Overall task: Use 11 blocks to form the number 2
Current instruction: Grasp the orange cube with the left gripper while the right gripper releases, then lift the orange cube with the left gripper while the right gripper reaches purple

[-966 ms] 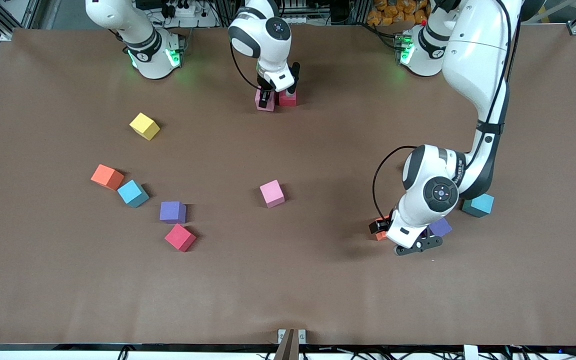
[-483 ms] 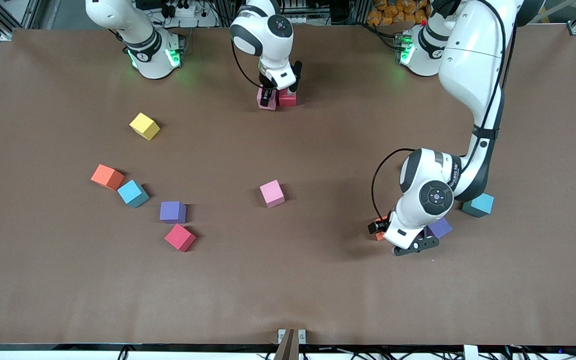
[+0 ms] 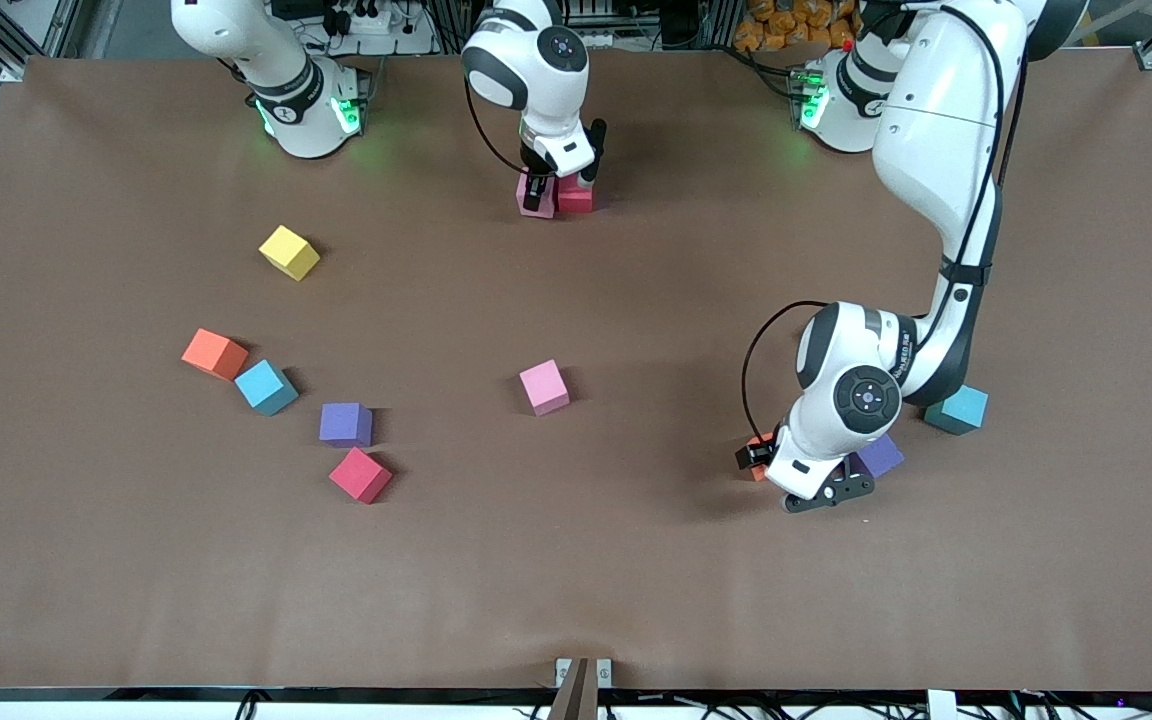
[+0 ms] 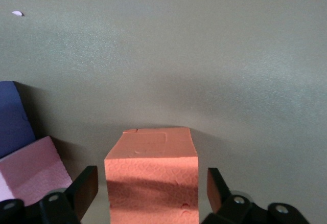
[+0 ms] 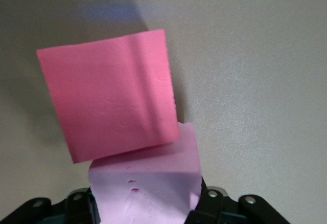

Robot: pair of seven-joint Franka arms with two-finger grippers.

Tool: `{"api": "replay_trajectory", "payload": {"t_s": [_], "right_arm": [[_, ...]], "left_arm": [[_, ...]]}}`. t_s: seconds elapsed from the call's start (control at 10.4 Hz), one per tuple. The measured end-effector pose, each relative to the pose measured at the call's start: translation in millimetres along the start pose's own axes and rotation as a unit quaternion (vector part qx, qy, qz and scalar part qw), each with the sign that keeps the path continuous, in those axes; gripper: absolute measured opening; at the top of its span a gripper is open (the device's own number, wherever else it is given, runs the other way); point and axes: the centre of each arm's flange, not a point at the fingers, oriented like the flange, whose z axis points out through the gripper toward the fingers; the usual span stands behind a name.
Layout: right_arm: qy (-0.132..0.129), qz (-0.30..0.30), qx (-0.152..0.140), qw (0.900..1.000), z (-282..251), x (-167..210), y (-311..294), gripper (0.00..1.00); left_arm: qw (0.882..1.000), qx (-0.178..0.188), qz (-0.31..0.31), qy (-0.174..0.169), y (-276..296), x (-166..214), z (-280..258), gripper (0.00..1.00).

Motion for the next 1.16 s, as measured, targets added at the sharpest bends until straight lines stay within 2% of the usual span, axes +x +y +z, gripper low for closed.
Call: {"api": "replay_trajectory", "payload": {"t_s": [0.19,0.29,0.39,0.58,0.68,0.87,1.16], "right_arm": [[0.001,0.007,0.0,1.0,-1,1,-2,0.64],[0.001,0.01,-0.001,1.0,-1,2,-3,0.64],[0.002,0.011,-0.002,1.0,-2,4,-5,0.64],[0.005,0.008,-0.006,1.0,1,10,-12,0.9],[0.004,0.006,-0.008,1.0,3,11,-15,1.0],[0.003,0.004,-0.009,1.0,4,12,-16,1.0],[0.002,0.005,-0.007,1.0,-4,14,-15,1.0]], "left_arm": [[1.0,0.0,0.0,0.0,0,0,1,0.63],[1.0,0.0,0.0,0.001,0,0,0,0.59],[1.0,-0.001,0.0,0.002,1,0,-1,0.59],[1.0,0.0,0.01,-0.004,11,-8,-19,0.59],[1.0,0.004,0.017,-0.015,18,-15,-36,0.59],[0.999,0.013,0.024,-0.036,19,-26,-69,0.59],[0.998,0.021,0.026,-0.053,15,-32,-85,0.59]]}}
